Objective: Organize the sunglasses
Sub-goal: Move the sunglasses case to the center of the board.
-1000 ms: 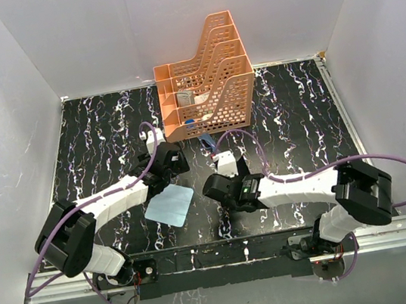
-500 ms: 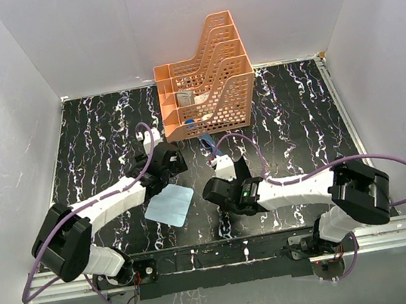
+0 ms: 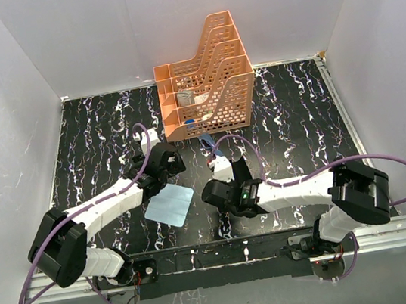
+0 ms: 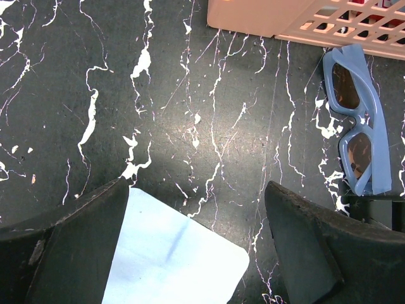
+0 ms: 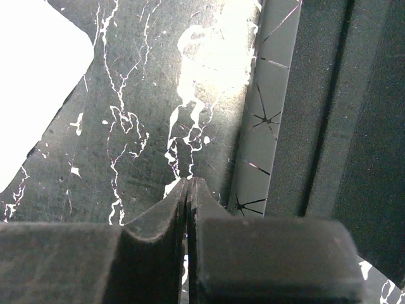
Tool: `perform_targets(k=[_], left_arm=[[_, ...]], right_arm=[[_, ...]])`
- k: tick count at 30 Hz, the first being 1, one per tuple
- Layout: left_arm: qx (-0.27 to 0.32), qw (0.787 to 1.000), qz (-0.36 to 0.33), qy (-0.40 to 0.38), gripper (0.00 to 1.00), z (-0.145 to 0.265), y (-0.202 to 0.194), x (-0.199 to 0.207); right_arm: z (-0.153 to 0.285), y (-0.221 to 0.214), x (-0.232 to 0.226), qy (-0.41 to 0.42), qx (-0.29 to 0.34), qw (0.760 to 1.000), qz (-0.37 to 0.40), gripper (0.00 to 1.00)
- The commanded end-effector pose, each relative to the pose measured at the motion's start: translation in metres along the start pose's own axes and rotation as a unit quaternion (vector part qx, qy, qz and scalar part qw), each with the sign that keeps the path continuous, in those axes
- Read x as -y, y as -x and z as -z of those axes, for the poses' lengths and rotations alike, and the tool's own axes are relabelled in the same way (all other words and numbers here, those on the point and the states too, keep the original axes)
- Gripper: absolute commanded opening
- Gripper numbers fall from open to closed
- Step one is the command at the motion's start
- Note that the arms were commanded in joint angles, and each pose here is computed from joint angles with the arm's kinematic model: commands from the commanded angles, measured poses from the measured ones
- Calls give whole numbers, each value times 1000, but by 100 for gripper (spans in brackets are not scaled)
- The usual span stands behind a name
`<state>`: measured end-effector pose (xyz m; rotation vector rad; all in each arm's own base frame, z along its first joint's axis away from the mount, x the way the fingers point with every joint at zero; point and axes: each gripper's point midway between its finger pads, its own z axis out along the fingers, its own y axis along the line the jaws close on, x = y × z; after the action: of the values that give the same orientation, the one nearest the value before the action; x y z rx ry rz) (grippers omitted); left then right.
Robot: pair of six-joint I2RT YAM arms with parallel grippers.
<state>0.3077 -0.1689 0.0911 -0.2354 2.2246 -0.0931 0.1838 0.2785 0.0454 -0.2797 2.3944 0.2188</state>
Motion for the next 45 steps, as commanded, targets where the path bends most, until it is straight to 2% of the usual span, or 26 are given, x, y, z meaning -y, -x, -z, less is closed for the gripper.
perform_targets(k=[1, 12, 25, 35, 45], left_arm=[[9, 1000, 5, 0, 87, 5, 7, 1], [6, 1000, 4, -1, 87, 4, 4, 1], [-1, 1000, 6, -7, 87, 4, 1, 3], [-3, 1000, 6, -9, 87, 3, 0, 5], [0, 1000, 6, -8, 88, 3, 1, 4]], right_arm=[[8, 19, -4, 9, 34, 999, -18, 0], [45, 42, 44, -49, 94, 994, -31, 0], [29, 13, 72, -92, 74, 993, -9, 0], [17, -12, 65, -73, 29, 997, 2, 0], [13, -18, 32, -27, 9, 1000, 7, 0]])
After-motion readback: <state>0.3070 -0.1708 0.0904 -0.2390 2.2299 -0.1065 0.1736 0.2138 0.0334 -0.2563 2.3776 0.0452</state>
